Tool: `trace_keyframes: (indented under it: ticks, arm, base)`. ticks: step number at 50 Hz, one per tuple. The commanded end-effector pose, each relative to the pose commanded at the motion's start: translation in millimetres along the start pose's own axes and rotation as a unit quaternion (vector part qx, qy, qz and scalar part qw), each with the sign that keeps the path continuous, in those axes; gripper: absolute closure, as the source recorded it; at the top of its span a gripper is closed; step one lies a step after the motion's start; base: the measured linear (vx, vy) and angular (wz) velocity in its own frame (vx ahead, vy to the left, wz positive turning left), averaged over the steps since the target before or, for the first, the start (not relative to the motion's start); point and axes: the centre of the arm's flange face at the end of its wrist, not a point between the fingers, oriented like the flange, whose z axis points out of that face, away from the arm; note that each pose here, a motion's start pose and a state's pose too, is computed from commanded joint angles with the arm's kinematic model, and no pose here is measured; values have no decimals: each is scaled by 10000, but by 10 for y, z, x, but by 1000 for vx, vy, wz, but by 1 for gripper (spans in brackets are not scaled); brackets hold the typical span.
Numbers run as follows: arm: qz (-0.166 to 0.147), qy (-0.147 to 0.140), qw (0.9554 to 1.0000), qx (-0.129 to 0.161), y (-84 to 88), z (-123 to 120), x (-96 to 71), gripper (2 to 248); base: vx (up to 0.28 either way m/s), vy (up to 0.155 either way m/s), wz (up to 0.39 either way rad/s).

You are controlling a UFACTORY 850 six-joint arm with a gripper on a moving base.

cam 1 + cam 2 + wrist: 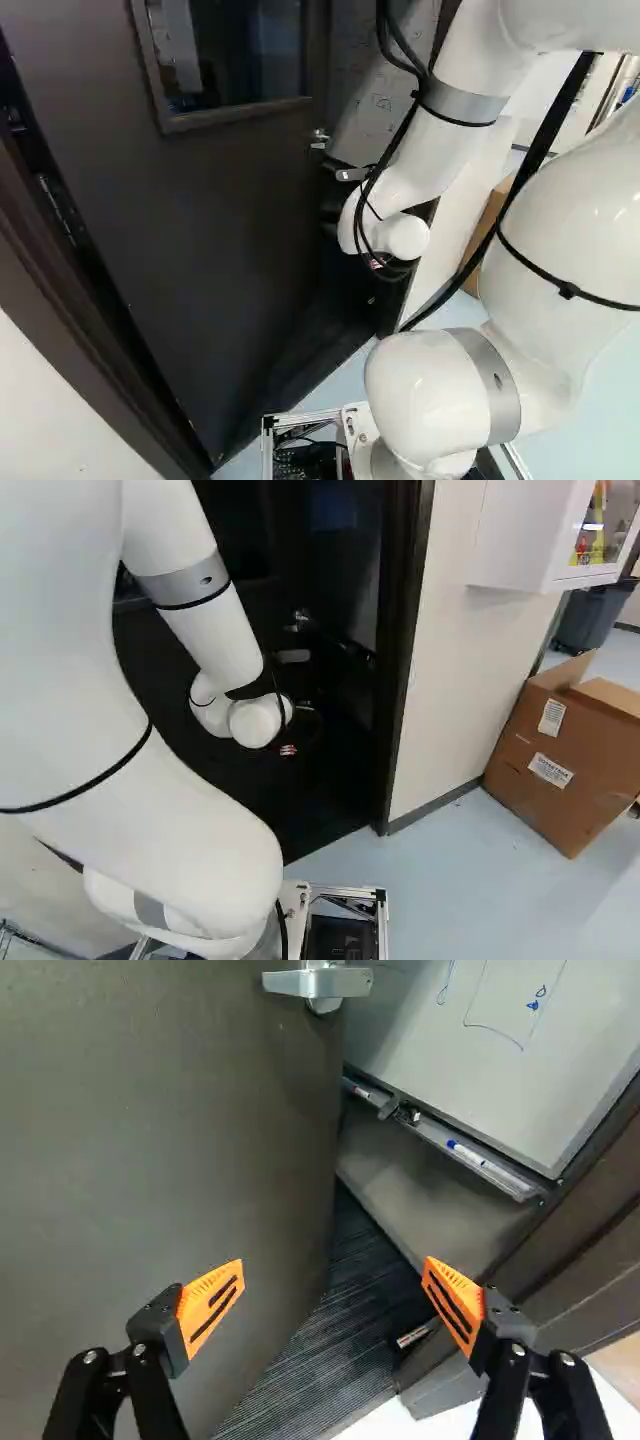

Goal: Open the door and move inside

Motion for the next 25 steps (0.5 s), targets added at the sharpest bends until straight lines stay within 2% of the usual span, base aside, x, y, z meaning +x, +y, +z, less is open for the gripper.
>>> trace_keyframes:
  ticks: [25]
  arm:
    - [-5,0,10000,12,-7,22,10,3]
  base:
    - [66,41,-9]
